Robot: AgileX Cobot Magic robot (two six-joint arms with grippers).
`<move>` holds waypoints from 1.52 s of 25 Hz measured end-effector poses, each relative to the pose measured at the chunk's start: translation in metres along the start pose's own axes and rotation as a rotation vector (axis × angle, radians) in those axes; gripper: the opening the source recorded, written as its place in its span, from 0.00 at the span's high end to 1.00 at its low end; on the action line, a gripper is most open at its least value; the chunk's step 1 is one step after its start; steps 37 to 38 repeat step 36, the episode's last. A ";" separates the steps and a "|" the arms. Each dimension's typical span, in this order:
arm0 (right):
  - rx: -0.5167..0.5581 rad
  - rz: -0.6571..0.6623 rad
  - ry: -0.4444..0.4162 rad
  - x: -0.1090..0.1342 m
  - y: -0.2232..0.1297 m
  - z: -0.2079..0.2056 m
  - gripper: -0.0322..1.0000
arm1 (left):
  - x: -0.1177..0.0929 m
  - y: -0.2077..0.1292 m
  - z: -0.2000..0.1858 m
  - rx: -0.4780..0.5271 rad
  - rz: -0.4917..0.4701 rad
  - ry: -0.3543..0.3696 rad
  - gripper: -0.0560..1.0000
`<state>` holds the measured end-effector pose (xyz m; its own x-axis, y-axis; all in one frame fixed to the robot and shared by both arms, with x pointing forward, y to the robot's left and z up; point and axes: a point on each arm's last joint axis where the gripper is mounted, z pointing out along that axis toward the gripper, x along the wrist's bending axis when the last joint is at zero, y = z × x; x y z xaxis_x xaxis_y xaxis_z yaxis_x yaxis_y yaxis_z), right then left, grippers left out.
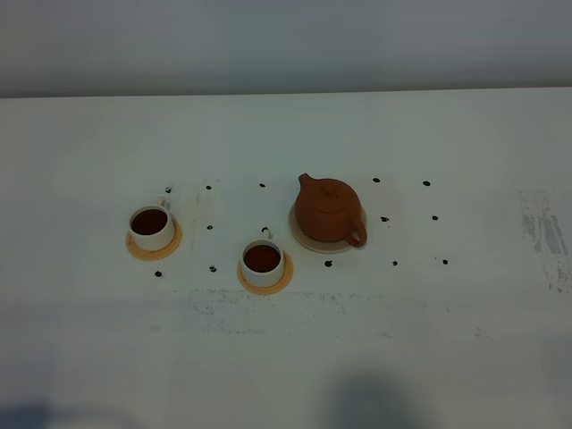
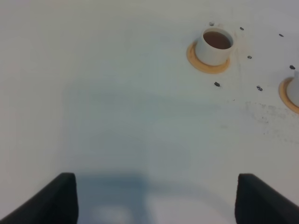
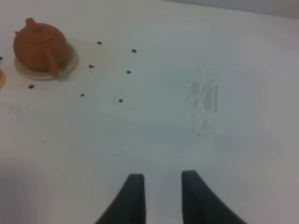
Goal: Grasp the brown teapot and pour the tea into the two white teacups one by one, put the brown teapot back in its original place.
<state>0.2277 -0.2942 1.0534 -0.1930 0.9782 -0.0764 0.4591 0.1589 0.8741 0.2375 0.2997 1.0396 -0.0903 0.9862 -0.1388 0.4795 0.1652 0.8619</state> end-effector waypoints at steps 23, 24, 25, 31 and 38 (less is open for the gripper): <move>0.001 0.000 0.000 0.000 0.000 0.000 0.77 | 0.000 0.000 0.000 0.006 0.022 -0.040 0.31; 0.001 0.000 0.000 0.000 0.000 0.000 0.77 | 0.000 0.000 0.000 0.006 0.022 -0.040 0.31; 0.001 0.000 0.000 0.000 0.000 0.000 0.77 | 0.000 0.000 0.000 0.006 0.022 -0.040 0.31; 0.001 0.000 0.000 0.000 0.000 0.000 0.77 | 0.000 0.000 0.000 0.006 0.022 -0.040 0.31; 0.001 0.000 0.000 0.000 0.000 0.000 0.77 | 0.000 0.000 0.000 0.006 0.022 -0.040 0.31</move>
